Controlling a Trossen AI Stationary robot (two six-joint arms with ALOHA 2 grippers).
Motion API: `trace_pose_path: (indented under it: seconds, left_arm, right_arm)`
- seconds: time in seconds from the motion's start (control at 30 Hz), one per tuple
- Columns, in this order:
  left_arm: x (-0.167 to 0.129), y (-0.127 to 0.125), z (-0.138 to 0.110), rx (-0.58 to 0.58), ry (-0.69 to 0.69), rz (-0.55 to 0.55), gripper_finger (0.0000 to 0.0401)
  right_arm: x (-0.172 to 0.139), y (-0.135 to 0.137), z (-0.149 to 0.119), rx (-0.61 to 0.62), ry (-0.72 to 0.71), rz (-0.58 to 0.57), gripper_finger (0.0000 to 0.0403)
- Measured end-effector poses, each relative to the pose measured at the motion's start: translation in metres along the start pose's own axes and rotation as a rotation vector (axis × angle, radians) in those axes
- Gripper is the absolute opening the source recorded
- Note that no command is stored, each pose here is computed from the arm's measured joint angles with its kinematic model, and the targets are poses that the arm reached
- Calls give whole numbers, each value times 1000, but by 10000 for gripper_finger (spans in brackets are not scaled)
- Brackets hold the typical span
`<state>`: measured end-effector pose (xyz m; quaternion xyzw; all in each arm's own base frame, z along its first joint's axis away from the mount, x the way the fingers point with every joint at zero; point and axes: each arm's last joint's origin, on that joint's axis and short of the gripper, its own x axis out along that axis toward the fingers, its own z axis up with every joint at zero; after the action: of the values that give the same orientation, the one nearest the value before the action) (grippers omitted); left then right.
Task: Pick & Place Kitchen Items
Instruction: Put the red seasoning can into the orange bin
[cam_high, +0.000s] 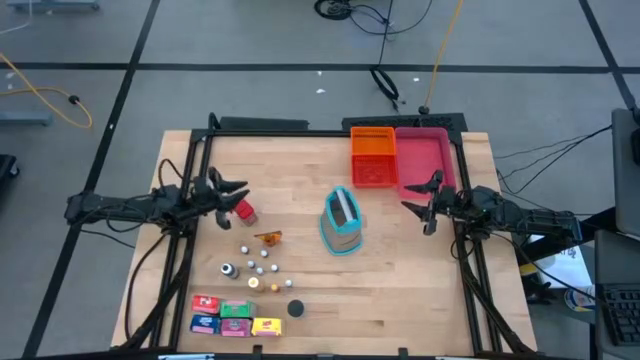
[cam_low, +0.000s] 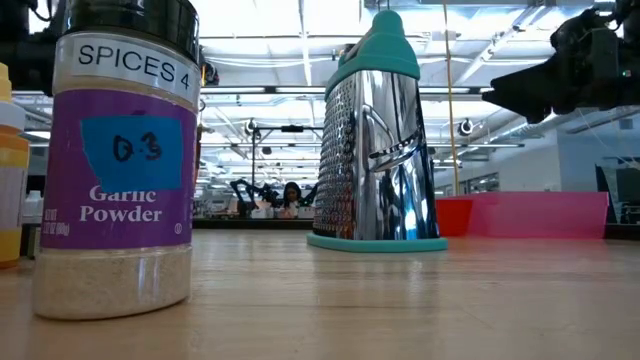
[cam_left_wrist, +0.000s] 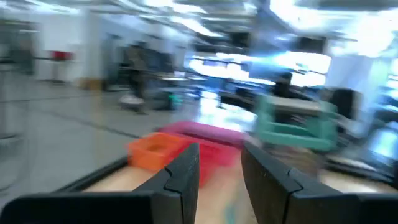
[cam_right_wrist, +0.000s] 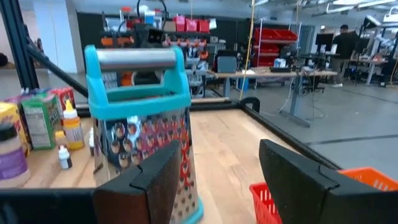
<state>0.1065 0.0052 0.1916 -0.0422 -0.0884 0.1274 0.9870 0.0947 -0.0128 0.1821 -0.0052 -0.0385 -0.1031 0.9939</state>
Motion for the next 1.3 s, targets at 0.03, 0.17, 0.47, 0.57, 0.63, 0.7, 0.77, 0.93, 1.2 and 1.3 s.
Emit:
trace_pose_path:
  seconds: [0.03,0.17,0.47,0.57,0.63,0.7,0.77,0.93,1.2,1.3]
  left_arm:
    - [1,-2,2,1,18,-34,118]
    - [3,-4,9,29,165,-35,118]
    - [9,-5,37,203,445,57,119]
    - [14,-7,44,234,519,54,130]
    - [17,-8,48,254,573,59,148]
    - [22,-9,51,283,623,87,171]
    - [28,-10,55,303,650,111,198]
    - [46,-16,67,363,681,115,260]
    - [62,-21,73,419,835,155,316]
    - [66,-22,74,392,877,194,324]
  right_arm:
    - [0,0,1,1,-9,0,210]
    - [0,0,3,30,-26,0,210]
    - [0,0,2,103,-23,1,210]
    - [0,0,2,103,-22,0,210]
    - [0,0,2,102,-21,0,210]
    - [0,0,2,102,-21,0,210]
    - [0,0,2,102,-20,0,210]
    - [0,0,2,102,-20,-3,210]
    - [1,0,-3,101,-14,-4,210]
    - [1,0,-4,101,-10,-11,210]
